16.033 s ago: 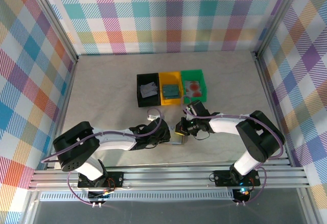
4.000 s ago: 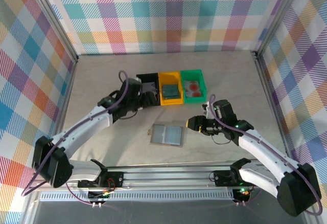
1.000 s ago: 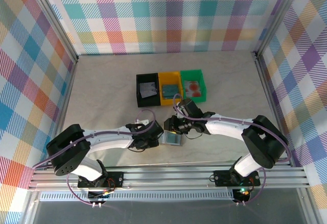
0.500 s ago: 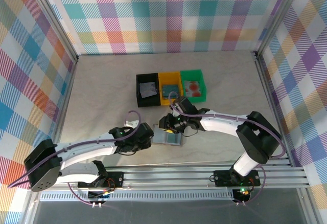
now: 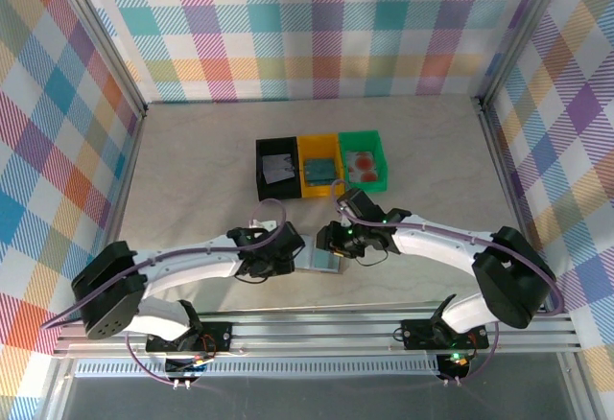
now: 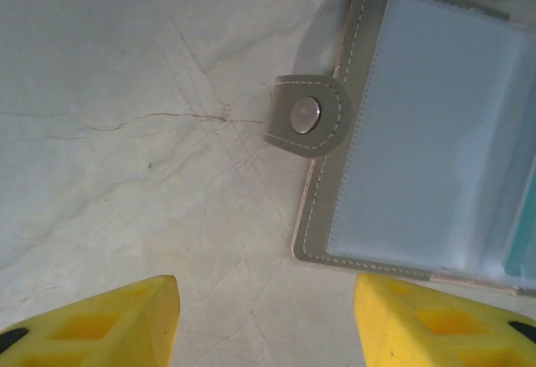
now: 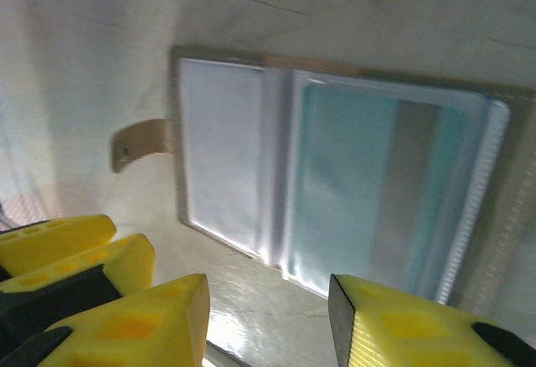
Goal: Take the credit cards out of the card holder
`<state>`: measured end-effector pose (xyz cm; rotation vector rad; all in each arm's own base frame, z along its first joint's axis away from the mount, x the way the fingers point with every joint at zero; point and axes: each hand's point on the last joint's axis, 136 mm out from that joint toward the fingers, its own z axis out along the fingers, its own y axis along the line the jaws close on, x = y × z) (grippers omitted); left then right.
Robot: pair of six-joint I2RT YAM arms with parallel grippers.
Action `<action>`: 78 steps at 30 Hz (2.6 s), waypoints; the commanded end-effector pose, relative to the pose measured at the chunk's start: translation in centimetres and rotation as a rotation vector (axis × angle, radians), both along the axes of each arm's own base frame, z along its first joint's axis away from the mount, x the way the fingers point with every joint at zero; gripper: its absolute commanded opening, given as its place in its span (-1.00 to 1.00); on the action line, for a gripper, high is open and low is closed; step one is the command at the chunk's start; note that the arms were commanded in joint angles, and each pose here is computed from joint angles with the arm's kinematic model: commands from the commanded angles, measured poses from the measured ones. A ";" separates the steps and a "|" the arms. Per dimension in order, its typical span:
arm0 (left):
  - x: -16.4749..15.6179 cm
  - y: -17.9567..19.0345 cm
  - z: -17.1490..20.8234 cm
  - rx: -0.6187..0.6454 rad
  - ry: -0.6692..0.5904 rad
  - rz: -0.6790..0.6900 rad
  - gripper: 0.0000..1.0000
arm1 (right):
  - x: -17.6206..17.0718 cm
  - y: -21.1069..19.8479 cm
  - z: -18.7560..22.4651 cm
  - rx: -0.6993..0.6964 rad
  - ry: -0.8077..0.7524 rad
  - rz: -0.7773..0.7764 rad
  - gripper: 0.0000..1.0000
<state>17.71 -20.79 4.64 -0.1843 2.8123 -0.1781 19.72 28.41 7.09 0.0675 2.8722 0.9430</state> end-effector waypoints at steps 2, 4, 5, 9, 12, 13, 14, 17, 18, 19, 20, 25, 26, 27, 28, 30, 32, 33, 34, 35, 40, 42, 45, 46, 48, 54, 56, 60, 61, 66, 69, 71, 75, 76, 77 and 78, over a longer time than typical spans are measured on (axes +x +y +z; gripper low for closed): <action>0.6 -1.6 -0.2 0.003 0.011 -0.041 0.15 | -0.3 -1.0 -1.0 -0.053 0.011 0.000 -0.15; 0.8 -1.6 -0.8 0.012 0.027 -0.038 0.15 | -0.2 -1.3 -1.2 -0.064 0.013 -0.007 -0.15; 0.9 -1.6 -1.2 0.011 0.037 -0.036 0.15 | -0.1 -1.4 -1.3 -0.071 0.015 -0.012 -0.15; 1.3 -1.3 -2.5 -0.005 0.067 -0.016 0.15 | 0.1 -2.2 -1.7 -0.095 0.021 -0.033 -0.13; 1.6 -1.0 -3.0 0.001 0.077 -0.010 0.15 | 0.2 -2.6 -2.0 -0.114 0.028 -0.045 -0.12; 1.7 -1.0 -3.2 0.005 0.080 -0.010 0.15 | 0.2 -2.6 -2.1 -0.115 0.031 -0.046 -0.09; 1.7 -0.9 -3.4 0.008 0.086 -0.008 0.15 | 0.2 -2.6 -2.2 -0.115 0.034 -0.044 -0.08; 1.4 -0.9 -4.2 0.008 0.106 -0.006 0.14 | 0.3 -2.6 -2.6 -0.123 0.043 -0.045 -0.08; 1.2 -0.9 -4.6 0.004 0.115 -0.004 0.14 | 0.3 -2.6 -2.7 -0.124 0.045 -0.044 -0.08; 1.0 -0.9 -4.9 0.001 0.125 -0.001 0.14 | 0.2 -2.6 -2.8 -0.126 0.050 -0.047 -0.08; 0.8 -0.9 -5.2 -0.002 0.132 0.002 0.14 | 0.2 -2.5 -2.9 -0.124 0.051 -0.046 -0.08; 0.0 -0.6 -6.6 -0.014 0.163 0.017 0.12 | 0.3 -2.1 -3.3 -0.118 0.062 -0.037 -0.11; -0.1 -0.6 -6.7 -0.019 0.167 0.019 0.13 | 0.3 -1.9 -3.3 -0.111 0.062 -0.035 -0.13; -0.2 -0.6 -6.8 -0.021 0.168 0.019 0.13 | 0.4 -1.8 -3.4 -0.105 0.065 -0.033 -0.14; -0.2 -0.6 -6.9 -0.023 0.169 0.021 0.13 | 0.4 -1.7 -3.4 -0.101 0.065 -0.032 -0.15; -0.3 -0.7 -7.0 -0.025 0.170 0.021 0.12 | 0.5 -1.5 -3.5 -0.102 0.070 -0.030 -0.18; -0.3 -0.8 -7.0 -0.028 0.172 0.018 0.12 | 0.5 -1.3 -3.6 -0.099 0.072 -0.027 -0.23; -0.4 -0.8 -7.1 -0.030 0.174 0.018 0.12 | 0.6 -1.3 -3.6 -0.098 0.072 -0.025 -0.25; -0.4 -0.8 -7.2 -0.029 0.173 0.018 0.12 | 0.6 -1.2 -3.7 -0.097 0.074 -0.025 -0.26; -0.5 -0.9 -7.3 -0.030 0.177 0.018 0.12 | 0.6 -1.1 -3.8 -0.097 0.076 -0.023 -0.28; -0.8 -0.9 -7.8 -0.034 0.187 0.018 0.12 | 0.7 -1.0 -3.6 -0.089 0.069 -0.022 -0.35; -0.9 -1.0 -8.0 -0.033 0.192 0.016 0.12 | 0.7 -0.9 -3.5 -0.084 0.065 -0.018 -0.38; -1.0 -1.1 -8.1 -0.036 0.195 0.015 0.12 | 0.8 -0.5 -3.3 -0.065 0.058 -0.008 -0.40; -1.0 -1.1 -8.2 -0.037 0.193 0.015 0.12 | 0.8 -0.4 -3.3 -0.060 0.057 -0.006 -0.41; -1.0 -1.2 -8.2 -0.038 0.194 0.015 0.12 | 0.9 -0.2 -3.1 -0.042 0.047 0.001 -0.44; -1.1 -1.2 -8.3 -0.038 0.198 0.013 0.12 | 1.1 0.3 -2.6 -0.015 0.026 0.019 -0.47; -1.1 -1.2 -8.3 -0.036 0.197 0.013 0.12 | 1.2 -0.5 -2.8 -0.064 0.025 0.003 -0.46; -1.2 -1.1 -8.2 -0.039 0.195 0.014 0.12 | 1.1 -1.9 -3.0 -0.136 0.028 -0.033 -0.38; -1.2 -1.1 -8.2 -0.040 0.195 0.013 0.12 | 1.0 -1.9 -3.0 -0.134 0.034 -0.033 -0.38; -1.2 -1.2 -8.2 -0.039 0.194 0.013 0.12 | 0.8 -2.5 -3.7 -0.161 0.052 -0.055 -0.37; -1.2 -1.1 -8.3 -0.038 0.196 0.013 0.12 | 0.8 -2.9 -4.0 -0.186 0.056 -0.061 -0.36; -1.2 -1.1 -8.3 -0.038 0.196 0.013 0.12 | 0.8 -2.9 -4.0 -0.185 0.052 -0.060 -0.36; -1.2 -1.1 -8.3 -0.040 0.197 0.014 0.12 | 0.8 -2.5 -4.0 -0.173 0.056 -0.051 -0.36; -1.3 -1.1 -8.3 -0.040 0.197 0.013 0.12 | 0.8 -2.4 -4.0 -0.170 0.055 -0.049 -0.36; -1.3 -1.1 -8.4 -0.038 0.198 0.013 0.12 | 0.8 -2.4 -4.1 -0.177 0.059 -0.047 -0.37; -1.3 -1.1 -8.3 -0.038 0.198 0.013 0.12 | 0.8 -2.7 -4.3 -0.195 0.060 -0.051 -0.36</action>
